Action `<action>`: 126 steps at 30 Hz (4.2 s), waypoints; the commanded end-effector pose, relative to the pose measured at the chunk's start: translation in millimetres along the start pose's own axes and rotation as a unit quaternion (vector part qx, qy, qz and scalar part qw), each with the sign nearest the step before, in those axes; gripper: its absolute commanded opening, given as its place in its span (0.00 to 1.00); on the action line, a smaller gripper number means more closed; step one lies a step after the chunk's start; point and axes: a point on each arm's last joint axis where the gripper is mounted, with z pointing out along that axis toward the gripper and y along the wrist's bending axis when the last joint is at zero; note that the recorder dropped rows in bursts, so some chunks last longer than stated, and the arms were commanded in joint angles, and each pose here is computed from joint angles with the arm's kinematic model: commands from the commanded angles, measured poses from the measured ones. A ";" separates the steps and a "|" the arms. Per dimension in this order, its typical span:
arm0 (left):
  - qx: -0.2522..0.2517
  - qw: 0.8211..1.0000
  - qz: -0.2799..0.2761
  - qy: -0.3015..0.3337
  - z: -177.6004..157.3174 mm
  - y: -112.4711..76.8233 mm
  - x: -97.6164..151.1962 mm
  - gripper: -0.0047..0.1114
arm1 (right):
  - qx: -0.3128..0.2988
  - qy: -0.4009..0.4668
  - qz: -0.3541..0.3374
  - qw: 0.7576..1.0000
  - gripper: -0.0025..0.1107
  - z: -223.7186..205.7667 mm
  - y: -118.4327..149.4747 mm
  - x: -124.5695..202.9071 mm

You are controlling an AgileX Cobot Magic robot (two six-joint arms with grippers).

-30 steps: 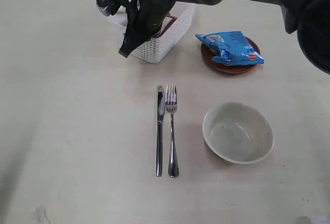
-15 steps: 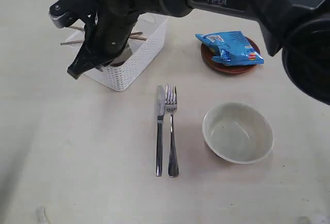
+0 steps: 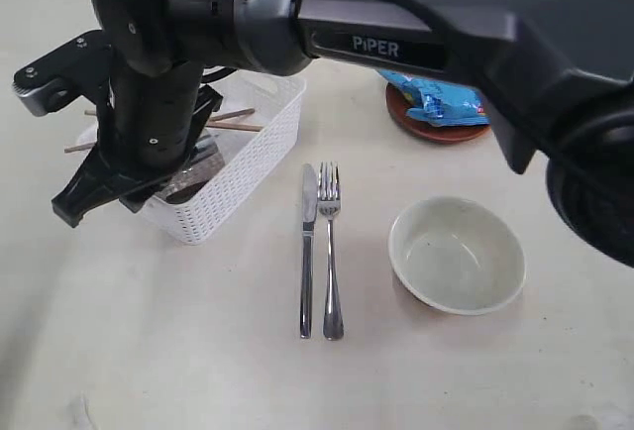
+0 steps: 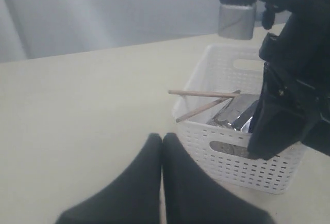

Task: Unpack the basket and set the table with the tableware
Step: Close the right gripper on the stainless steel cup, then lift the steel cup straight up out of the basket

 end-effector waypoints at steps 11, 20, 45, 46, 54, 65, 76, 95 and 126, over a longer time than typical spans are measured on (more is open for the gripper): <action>0.003 1.000 0.001 -0.001 -0.1 -0.3 0.5 0.04 | -0.050 -0.055 0.171 0.982 0.45 -59.1 -71.7 -1.7; 0.003 1.000 0.001 -0.001 -0.1 -0.3 0.5 0.04 | -0.100 -0.010 0.238 0.966 0.45 -40.2 -120.1 16.8; 0.003 1.000 0.001 -0.001 -0.1 -0.3 0.5 0.04 | -0.138 -0.031 0.235 0.962 0.45 9.0 -122.8 13.7; 0.003 1.000 0.001 -0.001 -0.1 -0.3 0.5 0.04 | -0.145 -0.024 0.235 0.961 0.45 11.0 -119.8 14.2; 0.003 1.000 0.001 -0.001 -0.1 -0.3 0.5 0.04 | -0.153 0.006 0.236 0.960 0.45 30.9 -115.2 20.1; 0.003 1.000 0.001 -0.001 -0.1 -0.3 0.5 0.04 | -0.125 0.006 0.230 0.965 0.46 34.1 -120.4 21.6; 0.003 1.000 0.001 -0.001 -0.1 -0.3 0.5 0.04 | -0.118 0.017 0.202 0.972 0.56 42.6 -107.8 21.1; 0.003 1.000 0.001 -0.001 -0.1 -0.3 0.5 0.04 | -0.142 -0.016 0.156 0.977 0.02 -11.6 -100.2 -12.6; 0.003 1.000 0.001 -0.001 -0.1 -0.3 0.5 0.04 | 0.105 -0.014 0.085 0.991 0.02 -133.6 -115.2 2.6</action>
